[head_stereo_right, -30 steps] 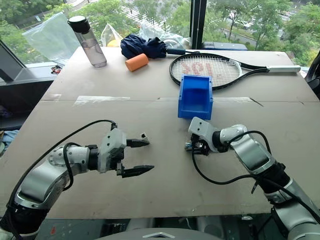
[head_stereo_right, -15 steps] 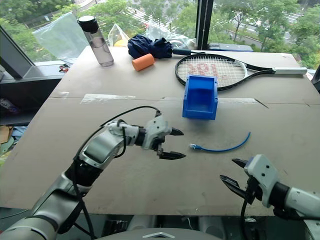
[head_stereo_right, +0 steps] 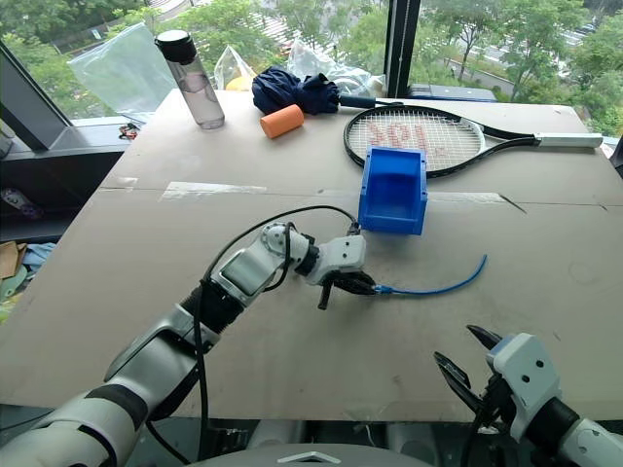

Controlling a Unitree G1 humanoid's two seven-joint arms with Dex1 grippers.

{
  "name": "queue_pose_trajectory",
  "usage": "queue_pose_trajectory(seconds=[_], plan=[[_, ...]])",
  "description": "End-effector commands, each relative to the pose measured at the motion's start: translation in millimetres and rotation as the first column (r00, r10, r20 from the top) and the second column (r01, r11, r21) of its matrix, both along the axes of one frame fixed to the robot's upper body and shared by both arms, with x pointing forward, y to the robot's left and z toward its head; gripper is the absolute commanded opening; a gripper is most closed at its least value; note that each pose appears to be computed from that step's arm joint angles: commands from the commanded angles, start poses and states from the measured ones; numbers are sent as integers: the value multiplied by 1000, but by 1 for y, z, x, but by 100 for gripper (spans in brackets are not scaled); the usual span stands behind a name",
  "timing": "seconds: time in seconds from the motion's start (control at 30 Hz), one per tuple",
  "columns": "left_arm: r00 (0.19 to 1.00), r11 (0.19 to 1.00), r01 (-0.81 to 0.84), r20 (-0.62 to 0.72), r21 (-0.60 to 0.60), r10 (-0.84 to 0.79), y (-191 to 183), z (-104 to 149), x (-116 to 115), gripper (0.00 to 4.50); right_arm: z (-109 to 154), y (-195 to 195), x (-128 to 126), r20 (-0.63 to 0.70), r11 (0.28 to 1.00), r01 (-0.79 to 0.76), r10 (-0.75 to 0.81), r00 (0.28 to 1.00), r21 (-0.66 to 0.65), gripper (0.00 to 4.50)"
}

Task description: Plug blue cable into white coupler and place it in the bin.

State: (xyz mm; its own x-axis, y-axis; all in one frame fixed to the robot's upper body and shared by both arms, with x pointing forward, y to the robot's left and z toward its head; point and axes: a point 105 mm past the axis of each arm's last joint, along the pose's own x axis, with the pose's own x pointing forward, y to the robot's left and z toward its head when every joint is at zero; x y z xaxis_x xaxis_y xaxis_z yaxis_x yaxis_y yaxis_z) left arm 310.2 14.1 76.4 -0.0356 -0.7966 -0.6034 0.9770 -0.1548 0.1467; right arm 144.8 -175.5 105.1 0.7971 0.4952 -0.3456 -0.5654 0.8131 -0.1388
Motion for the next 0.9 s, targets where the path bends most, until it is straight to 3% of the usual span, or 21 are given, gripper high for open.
queue_pose_trajectory(seconds=[0.03,0.13,0.23,0.3,0.57,0.67,0.8,0.83,0.9], plan=[[989,995,4,-144,-104,-19,-5,12,-11,4,12,17,4,30,992,19,-22,999,125,321],[897,949,-38,-429,-313,-105,-1,62,-29,4,19,46,9,-26,919,2,9,1000,393,321],[838,928,-78,-529,-365,-137,5,83,-36,4,24,56,13,-54,864,-2,34,998,503,321],[776,909,-122,-610,-399,-163,14,103,-41,4,37,68,20,-34,790,-38,75,997,612,321],[763,885,-182,-629,-430,-149,22,121,-49,4,93,89,54,117,568,-219,210,971,793,321],[765,877,-181,-624,-445,-159,24,127,-53,0,96,95,56,105,532,-247,284,953,810,235],[779,866,-187,-607,-464,-156,27,130,-57,0,101,96,59,106,507,-258,308,945,823,40],[783,863,-193,-603,-467,-151,27,130,-57,0,103,96,59,109,499,-259,311,944,827,12],[803,854,-197,-579,-481,-141,28,130,-57,0,104,95,59,109,490,-260,316,942,832,12]])
